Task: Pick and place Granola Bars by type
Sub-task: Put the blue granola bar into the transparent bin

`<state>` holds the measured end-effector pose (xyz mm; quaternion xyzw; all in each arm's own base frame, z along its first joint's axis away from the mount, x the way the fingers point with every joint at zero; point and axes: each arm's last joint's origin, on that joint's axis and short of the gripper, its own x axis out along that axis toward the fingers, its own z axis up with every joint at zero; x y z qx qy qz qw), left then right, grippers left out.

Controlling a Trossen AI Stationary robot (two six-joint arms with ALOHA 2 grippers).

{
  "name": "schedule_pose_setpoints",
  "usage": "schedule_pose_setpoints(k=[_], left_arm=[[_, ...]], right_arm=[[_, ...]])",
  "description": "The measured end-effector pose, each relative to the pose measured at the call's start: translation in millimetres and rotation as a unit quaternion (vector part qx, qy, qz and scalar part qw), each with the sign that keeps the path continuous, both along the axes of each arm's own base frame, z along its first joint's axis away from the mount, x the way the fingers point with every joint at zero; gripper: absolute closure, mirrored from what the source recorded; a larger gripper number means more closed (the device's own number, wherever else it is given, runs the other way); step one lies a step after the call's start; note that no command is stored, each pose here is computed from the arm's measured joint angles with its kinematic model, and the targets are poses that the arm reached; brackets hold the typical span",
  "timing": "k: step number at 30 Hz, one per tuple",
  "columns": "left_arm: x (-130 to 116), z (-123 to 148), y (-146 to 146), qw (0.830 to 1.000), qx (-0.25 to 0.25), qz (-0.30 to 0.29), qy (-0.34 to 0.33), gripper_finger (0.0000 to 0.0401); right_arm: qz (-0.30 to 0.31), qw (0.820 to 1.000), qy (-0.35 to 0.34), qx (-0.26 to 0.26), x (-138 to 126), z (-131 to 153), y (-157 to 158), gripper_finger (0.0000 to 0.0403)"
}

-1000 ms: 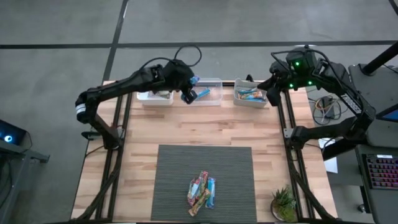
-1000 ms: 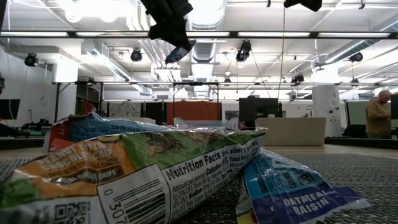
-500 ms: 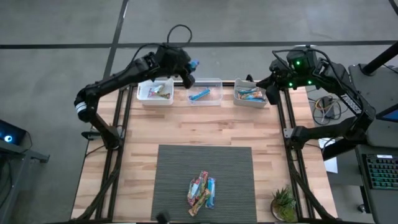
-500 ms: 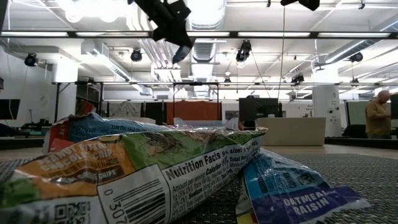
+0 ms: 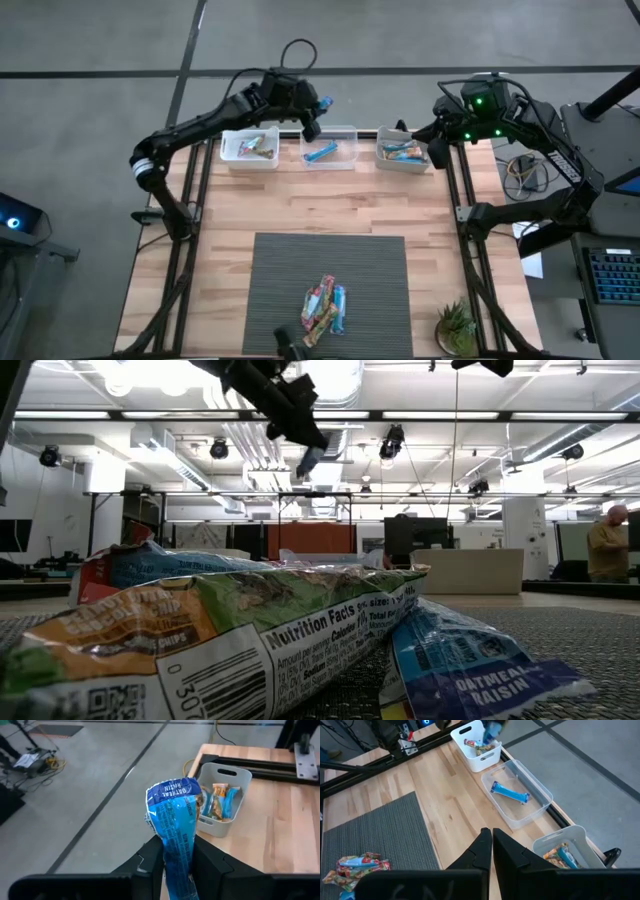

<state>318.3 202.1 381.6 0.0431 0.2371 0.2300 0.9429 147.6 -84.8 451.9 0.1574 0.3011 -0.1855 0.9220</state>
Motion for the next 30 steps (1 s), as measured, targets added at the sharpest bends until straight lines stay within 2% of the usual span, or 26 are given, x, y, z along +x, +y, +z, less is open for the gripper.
schedule_pose_setpoints(k=[6,15,22,30], left_arm=[[18,-21,12,1.000,0.007,-0.010,0.008,0.0332],[41,-65,27,0.995,0.029,-0.053,0.081,0.0332],[52,-100,39,0.990,0.020,-0.063,0.125,0.0332],[59,-126,47,0.985,0.010,-0.069,0.155,0.0332]], right_arm=[[0.000,1.000,0.000,0.000,0,0,0,0.0394],[-0.002,1.000,-0.001,0.002,0,0,0,0.0394],[-0.006,1.000,-0.003,0.007,0,0,0,0.0394],[-0.007,1.000,-0.003,0.008,0,0,0,0.0394]])
